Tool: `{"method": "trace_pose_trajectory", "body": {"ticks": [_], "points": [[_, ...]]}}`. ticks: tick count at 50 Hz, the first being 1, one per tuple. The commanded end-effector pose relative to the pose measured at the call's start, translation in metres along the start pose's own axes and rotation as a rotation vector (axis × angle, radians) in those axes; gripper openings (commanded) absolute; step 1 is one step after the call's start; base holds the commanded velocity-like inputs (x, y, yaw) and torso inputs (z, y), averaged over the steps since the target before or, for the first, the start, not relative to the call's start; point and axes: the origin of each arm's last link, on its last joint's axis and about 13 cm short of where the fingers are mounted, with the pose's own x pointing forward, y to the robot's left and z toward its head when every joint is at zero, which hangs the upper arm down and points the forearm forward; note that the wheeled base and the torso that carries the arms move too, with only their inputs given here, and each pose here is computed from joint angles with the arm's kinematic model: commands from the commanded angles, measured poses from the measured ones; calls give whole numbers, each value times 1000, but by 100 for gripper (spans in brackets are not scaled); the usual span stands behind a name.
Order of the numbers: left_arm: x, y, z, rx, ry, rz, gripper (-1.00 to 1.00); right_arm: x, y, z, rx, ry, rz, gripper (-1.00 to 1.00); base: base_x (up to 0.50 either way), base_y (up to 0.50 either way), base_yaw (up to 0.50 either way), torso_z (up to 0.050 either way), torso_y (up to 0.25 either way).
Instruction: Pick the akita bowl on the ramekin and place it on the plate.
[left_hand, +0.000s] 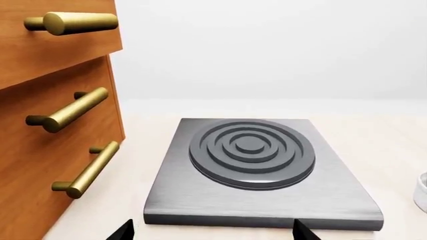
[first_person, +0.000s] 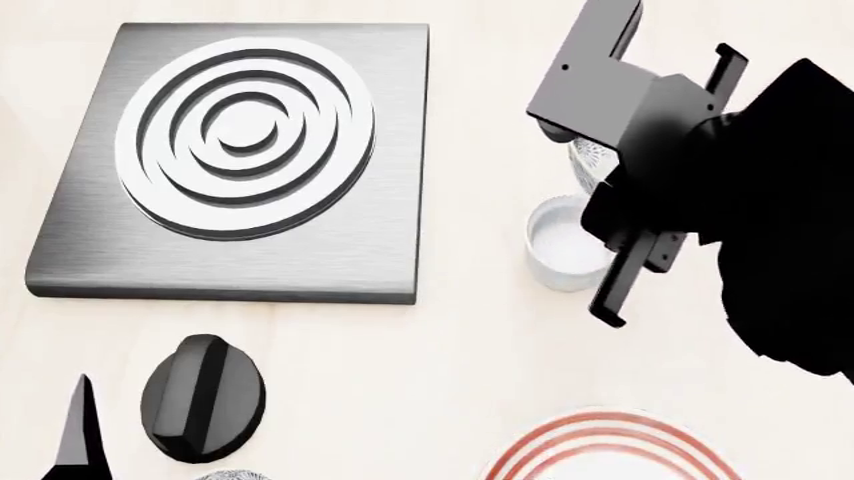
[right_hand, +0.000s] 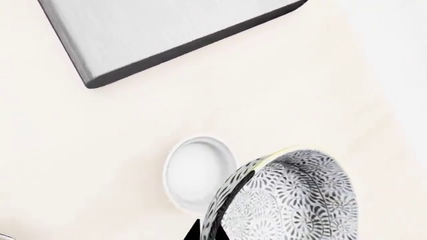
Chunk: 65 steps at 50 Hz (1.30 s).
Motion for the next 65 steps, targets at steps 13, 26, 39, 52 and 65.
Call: {"method": "trace_pose_trajectory", "body": {"ticks": [13,26,39,52,65], "points": [[0,0,-1,8,0,3,100,-64,32,6,-139,-32,72,-100,0,0,0,0,0],[1,0,-2,10,0,3,100,-77,63,-9,-158,-33,147,-100,0,0,0,0,0],[1,1,-2,11,-2,4,100,-74,84,-25,-148,-22,212,-100,0,0,0,0,0],[1,1,-2,11,-2,6,100,-72,112,-42,-112,-48,272,-100,0,0,0,0,0],[1,1,-2,12,-2,4,100,-76,130,-56,-86,-41,295,-100,0,0,0,0,0]]}}
